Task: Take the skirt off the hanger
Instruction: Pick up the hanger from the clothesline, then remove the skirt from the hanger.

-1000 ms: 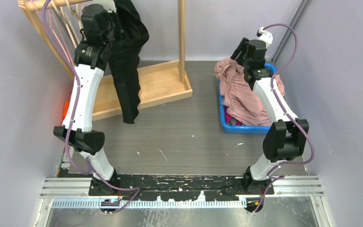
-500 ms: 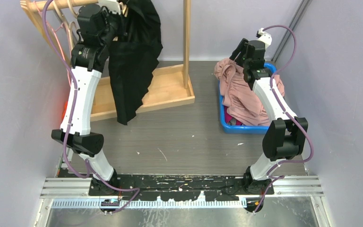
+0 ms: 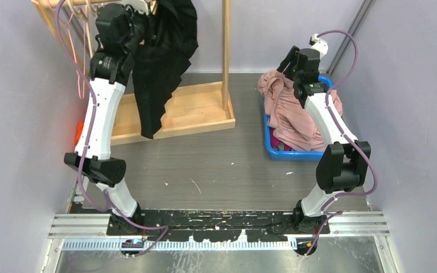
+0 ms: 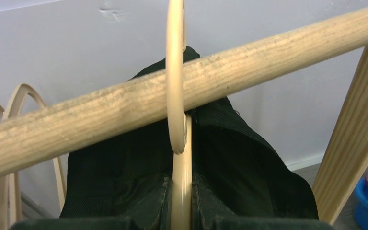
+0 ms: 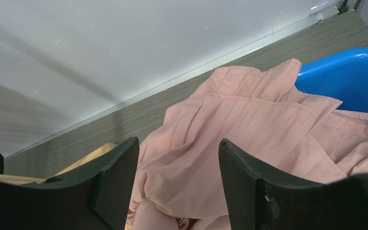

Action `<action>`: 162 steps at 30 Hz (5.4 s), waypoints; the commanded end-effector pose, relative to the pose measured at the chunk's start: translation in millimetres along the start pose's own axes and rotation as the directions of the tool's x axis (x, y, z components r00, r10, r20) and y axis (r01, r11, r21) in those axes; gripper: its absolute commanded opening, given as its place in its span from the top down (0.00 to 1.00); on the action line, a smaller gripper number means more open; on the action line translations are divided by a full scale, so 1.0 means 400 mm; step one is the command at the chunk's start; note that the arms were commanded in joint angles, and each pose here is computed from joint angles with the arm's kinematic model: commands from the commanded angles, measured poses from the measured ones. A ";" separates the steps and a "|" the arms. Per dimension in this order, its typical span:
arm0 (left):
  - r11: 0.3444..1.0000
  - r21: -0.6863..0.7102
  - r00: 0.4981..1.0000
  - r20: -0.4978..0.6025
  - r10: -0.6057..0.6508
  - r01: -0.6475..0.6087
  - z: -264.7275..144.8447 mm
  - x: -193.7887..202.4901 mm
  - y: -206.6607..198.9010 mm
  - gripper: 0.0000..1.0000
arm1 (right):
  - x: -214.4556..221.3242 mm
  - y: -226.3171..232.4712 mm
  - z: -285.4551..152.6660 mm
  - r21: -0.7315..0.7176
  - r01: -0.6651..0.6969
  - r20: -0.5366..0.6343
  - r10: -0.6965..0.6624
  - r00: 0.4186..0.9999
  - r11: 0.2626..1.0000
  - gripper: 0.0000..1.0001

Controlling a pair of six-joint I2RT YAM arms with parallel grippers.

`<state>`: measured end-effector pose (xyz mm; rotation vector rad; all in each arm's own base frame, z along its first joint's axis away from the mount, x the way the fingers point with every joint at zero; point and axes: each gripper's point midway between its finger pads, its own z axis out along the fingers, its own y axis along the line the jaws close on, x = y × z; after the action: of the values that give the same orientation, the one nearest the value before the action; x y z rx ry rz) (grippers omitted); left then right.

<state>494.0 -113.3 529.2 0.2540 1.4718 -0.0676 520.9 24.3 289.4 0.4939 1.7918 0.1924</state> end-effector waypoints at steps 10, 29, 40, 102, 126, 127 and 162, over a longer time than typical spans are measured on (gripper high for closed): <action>0.983 0.177 0.993 0.092 -0.073 0.055 -0.225 -0.063 -0.071 1.00 | 0.010 0.067 0.033 -0.145 -0.012 -0.030 0.008 1.000 0.989 0.34; 0.873 0.457 0.968 -0.244 -0.061 0.170 -0.372 0.130 -0.246 1.00 | 0.019 0.590 -0.400 -0.678 0.346 0.148 -0.340 0.929 0.649 0.21; 0.865 0.487 0.940 -0.338 0.054 0.125 -0.382 0.229 -0.359 1.00 | 0.040 0.649 -0.604 -0.773 0.319 0.142 -0.340 0.930 0.549 0.22; 0.861 0.485 0.925 -0.377 0.047 0.154 -0.733 0.235 -0.285 1.00 | 0.140 0.653 -0.491 -0.596 0.385 0.109 -0.405 0.908 0.704 0.78; 0.911 0.401 0.955 -0.294 0.027 0.098 -0.739 0.156 -0.219 1.00 | 0.237 0.637 -0.458 -0.687 0.354 0.012 -0.478 0.878 0.634 0.62; 0.910 0.404 0.954 -0.299 0.031 0.097 -0.720 0.164 -0.228 1.00 | 0.229 0.642 -0.484 -0.717 0.345 0.021 -0.476 0.879 0.606 0.58; 0.898 0.430 0.973 -0.231 0.009 0.094 -0.630 0.121 -0.269 1.00 | 0.278 0.687 -0.530 -0.772 0.266 -0.028 -0.450 0.893 0.578 0.58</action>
<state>246.6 -162.9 398.3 0.6595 1.8416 -0.3709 346.8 342.8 336.5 -0.5901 1.8188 0.7201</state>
